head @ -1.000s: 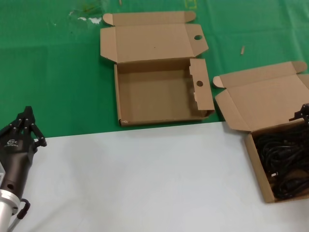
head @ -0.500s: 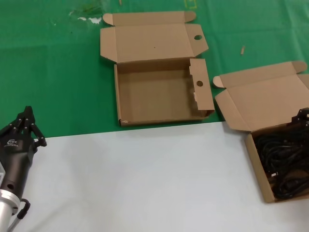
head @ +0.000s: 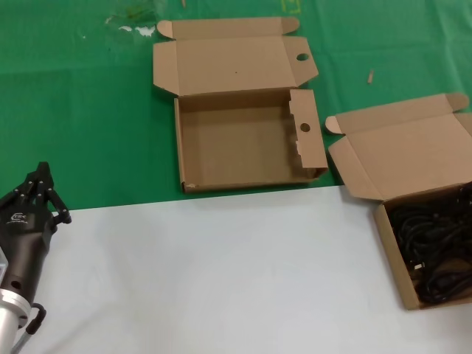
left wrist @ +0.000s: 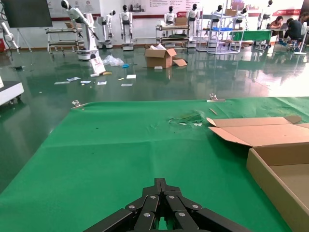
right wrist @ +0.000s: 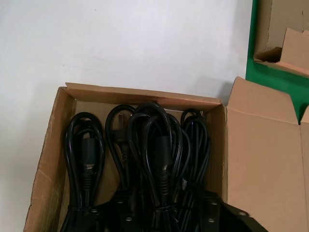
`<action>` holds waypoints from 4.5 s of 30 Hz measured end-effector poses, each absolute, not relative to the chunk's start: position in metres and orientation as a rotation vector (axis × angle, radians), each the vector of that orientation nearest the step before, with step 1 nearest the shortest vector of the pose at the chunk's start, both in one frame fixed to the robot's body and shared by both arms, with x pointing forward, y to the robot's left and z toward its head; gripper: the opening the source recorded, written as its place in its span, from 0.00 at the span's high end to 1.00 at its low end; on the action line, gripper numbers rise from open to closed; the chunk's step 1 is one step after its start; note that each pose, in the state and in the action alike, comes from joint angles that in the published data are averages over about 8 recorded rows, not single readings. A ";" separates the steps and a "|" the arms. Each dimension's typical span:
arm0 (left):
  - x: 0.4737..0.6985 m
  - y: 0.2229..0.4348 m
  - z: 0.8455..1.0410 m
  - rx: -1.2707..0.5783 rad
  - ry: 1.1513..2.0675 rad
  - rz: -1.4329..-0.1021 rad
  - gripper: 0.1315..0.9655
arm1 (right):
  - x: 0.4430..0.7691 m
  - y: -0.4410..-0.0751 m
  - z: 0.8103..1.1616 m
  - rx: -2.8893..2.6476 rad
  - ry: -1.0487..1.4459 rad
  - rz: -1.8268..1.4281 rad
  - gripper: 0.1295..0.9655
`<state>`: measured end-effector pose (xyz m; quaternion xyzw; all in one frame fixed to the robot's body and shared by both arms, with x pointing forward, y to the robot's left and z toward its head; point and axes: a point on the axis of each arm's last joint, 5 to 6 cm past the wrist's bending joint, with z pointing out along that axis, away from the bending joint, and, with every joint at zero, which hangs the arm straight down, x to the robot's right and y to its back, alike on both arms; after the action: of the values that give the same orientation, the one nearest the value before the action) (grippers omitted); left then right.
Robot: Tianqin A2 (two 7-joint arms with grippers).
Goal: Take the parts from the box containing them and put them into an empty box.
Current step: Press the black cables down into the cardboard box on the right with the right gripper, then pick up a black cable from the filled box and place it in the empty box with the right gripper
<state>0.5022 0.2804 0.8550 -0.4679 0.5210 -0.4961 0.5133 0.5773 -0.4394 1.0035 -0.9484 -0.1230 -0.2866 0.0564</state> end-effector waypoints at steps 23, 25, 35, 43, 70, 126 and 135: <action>0.502 0.280 0.855 -1.125 1.253 -1.193 0.99 | 0.569 -0.433 1.022 -2.865 -0.342 -0.872 0.91; 0.502 0.280 0.855 -1.125 1.253 -1.193 0.99 | 0.568 -0.430 1.032 -2.867 -0.338 -0.879 0.91; 0.502 0.280 0.855 -1.125 1.253 -1.193 0.99 | 0.558 -0.416 1.078 -2.912 -0.310 -0.899 0.91; 0.502 0.280 0.855 -1.125 1.253 -1.193 0.99 | 0.552 -0.419 1.084 -2.952 -0.274 -0.866 0.91; 0.502 0.280 0.855 -1.125 1.253 -1.193 0.99 | 0.530 -0.405 1.140 -2.924 -0.208 -0.936 0.91; 0.502 0.280 0.855 -1.125 1.253 -1.193 0.99 | 0.743 -0.148 1.062 -2.637 -0.464 -1.065 0.89; 0.502 0.280 0.855 -1.125 1.253 -1.193 0.99 | 0.750 -0.151 1.056 -2.613 -0.449 -1.078 0.84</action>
<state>0.5022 0.2804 0.8550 -0.4679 0.5210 -0.4961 0.5133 0.7495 -0.1508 1.0558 -0.9041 -0.1553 -0.3729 0.1394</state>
